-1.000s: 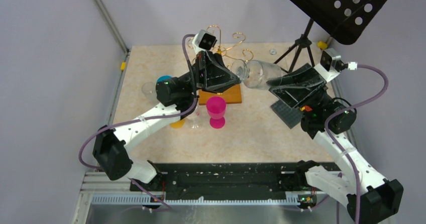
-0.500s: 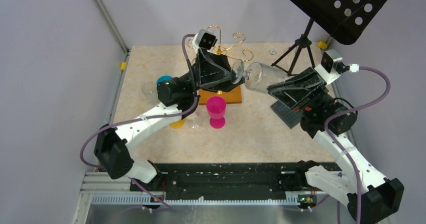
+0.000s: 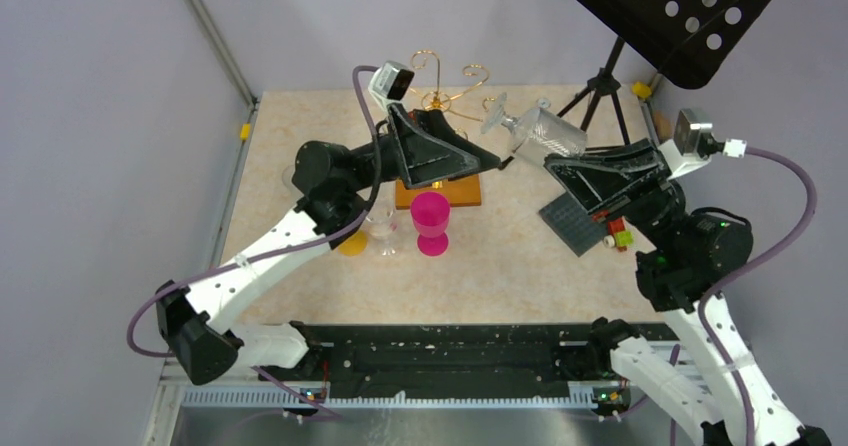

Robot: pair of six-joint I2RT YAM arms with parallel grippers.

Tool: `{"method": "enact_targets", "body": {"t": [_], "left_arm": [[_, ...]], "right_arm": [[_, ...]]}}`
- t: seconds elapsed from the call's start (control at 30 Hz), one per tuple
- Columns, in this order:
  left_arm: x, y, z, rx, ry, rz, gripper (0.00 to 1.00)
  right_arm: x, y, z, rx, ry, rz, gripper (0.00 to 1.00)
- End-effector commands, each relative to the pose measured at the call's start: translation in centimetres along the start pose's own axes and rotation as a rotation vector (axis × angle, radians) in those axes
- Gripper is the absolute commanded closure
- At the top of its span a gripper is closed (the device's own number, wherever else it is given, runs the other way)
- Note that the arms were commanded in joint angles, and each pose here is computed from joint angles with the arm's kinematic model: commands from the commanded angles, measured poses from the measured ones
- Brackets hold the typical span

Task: Take the wine glass off the wine glass rack

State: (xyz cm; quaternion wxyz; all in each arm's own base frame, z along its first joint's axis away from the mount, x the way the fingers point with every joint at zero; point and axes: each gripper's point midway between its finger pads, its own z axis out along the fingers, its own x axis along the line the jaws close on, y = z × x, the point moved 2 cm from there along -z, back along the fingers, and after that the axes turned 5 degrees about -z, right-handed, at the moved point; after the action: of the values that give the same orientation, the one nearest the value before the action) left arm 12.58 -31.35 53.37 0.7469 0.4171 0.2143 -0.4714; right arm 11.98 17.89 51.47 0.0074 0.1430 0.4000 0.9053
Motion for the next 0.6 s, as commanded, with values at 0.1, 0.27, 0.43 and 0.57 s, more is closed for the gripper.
{"method": "enact_targets", "body": {"t": [0.1, 0.27, 0.43, 0.57], "left_arm": [[4.0, 0.0, -2.8, 0.07, 0.397, 0.368, 0.13], [4.4, 2.1, -6.8, -0.026, 0.683, 0.594, 0.12], [5.0, 4.0, -11.6, -0.088, 0.979, 0.727, 0.12], [5.4, 5.6, -16.5, -0.178, 1.245, 0.803, 0.12]], "right_arm": [[-1.8, 0.6, -1.8, 0.191, -0.36, -0.115, 1.0], [-4.8, -2.0, -5.4, 0.399, -0.633, -0.065, 1.0], [-6.9, -5.0, -7.9, 0.565, -0.715, -0.065, 1.0], [-9.4, -7.1, -9.3, 0.664, -0.796, -0.045, 1.0]]}}
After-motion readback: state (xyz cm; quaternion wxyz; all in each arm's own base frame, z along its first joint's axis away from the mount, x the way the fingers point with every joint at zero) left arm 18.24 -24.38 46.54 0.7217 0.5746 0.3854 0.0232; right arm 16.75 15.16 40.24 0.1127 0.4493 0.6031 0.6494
